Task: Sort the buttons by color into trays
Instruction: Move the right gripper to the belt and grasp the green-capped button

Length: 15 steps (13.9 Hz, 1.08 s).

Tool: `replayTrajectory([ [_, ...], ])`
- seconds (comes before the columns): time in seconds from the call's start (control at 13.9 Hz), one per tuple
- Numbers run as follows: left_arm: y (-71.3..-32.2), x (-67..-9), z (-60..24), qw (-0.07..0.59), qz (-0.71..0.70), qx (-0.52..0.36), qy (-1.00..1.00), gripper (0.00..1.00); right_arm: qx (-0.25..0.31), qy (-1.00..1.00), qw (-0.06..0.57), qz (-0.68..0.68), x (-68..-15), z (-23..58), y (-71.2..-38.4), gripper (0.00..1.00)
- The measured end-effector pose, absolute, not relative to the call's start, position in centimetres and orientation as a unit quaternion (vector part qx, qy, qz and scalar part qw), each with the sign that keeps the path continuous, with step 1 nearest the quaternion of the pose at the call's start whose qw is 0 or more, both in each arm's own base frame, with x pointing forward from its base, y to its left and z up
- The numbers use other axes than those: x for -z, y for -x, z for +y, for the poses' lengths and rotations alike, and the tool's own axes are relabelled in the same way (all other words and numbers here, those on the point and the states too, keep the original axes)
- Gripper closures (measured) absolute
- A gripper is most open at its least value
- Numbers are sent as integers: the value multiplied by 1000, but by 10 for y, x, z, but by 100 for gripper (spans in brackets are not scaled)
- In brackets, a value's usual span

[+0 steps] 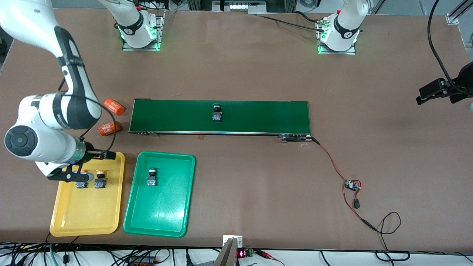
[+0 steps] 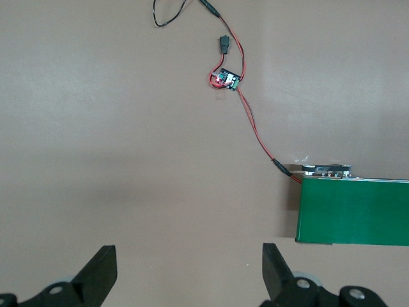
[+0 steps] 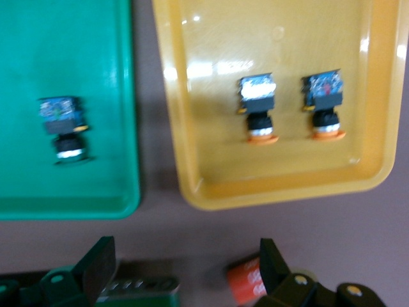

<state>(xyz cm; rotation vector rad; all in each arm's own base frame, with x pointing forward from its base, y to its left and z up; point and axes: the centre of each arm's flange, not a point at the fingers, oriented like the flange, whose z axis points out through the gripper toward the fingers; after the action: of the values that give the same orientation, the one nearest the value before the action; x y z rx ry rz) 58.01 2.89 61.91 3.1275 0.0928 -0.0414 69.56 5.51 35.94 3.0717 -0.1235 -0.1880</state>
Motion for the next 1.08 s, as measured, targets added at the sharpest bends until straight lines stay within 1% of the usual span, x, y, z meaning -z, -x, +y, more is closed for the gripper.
replayTrajectory([
  [0.29, -580, -620, 26, 6, 27, 12, -1000, 0, 106, -991, 2, -86, -398, 113, -667, 0],
  [0.43, -579, -622, 19, 7, 21, 10, -1000, 0, 113, -988, -4, -101, -412, 154, -650, 0],
  [0.58, -578, -624, 16, 7, 18, 9, -1000, 0, 120, -988, -6, -101, -414, 195, -631, 0],
  [0.72, -578, -624, 17, 7, 19, 9, -1000, 0, 111, -990, -13, -90, -407, 225, -615, 0],
  [0.87, -578, -625, 20, 7, 21, 7, -1000, 0, 90, -993, -23, -74, -393, 250, -596, 0],
  [1.08, -579, -625, 20, 7, 22, 6, -1000, 0, 63, -995, -29, -68, -375, 270, -566, 0],
])
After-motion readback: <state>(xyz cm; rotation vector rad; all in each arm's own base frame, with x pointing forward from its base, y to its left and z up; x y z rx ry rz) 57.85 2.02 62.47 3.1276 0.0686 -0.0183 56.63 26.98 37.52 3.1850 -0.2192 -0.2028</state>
